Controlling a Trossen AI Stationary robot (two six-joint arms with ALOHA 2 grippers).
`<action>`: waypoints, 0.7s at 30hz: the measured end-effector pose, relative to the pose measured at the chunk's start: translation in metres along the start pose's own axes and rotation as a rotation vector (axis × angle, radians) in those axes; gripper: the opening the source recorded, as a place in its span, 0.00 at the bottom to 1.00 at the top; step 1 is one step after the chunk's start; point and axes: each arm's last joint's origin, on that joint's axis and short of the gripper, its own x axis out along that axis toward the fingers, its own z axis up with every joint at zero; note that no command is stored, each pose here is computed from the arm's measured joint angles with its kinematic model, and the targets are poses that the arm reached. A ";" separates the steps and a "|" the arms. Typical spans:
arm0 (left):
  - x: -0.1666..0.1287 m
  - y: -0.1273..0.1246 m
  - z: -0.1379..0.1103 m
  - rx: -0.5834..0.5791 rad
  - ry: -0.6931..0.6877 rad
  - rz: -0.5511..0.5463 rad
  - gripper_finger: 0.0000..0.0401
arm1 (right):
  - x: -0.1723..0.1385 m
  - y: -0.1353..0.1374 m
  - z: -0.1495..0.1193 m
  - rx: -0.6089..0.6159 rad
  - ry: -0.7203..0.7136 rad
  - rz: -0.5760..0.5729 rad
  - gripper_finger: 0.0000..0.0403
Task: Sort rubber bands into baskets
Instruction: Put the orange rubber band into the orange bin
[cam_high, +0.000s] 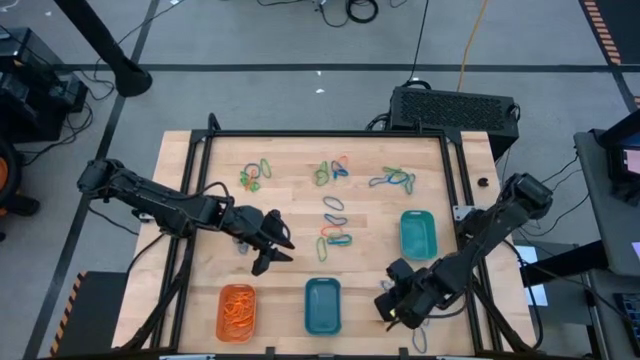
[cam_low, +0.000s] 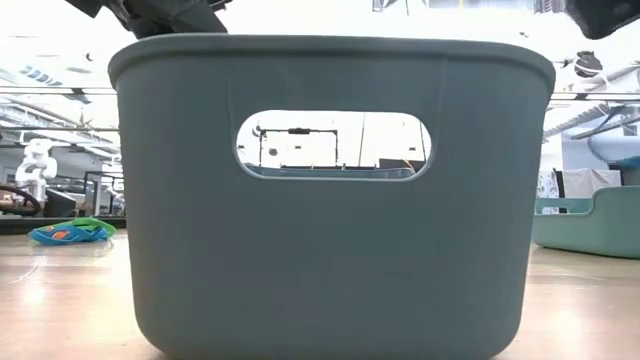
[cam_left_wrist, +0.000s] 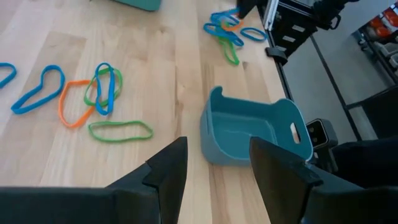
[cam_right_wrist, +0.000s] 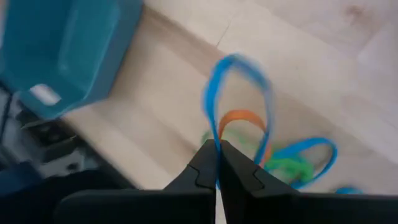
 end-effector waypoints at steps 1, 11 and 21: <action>0.000 0.001 0.000 -0.002 -0.001 0.001 0.45 | -0.004 0.001 -0.001 -0.002 0.004 0.022 0.00; -0.001 0.005 0.002 -0.011 -0.010 0.010 0.45 | -0.031 -0.004 -0.010 -0.036 0.001 0.107 0.00; -0.001 0.006 0.004 -0.015 -0.026 0.012 0.45 | -0.018 -0.008 -0.006 0.011 -0.025 0.007 0.03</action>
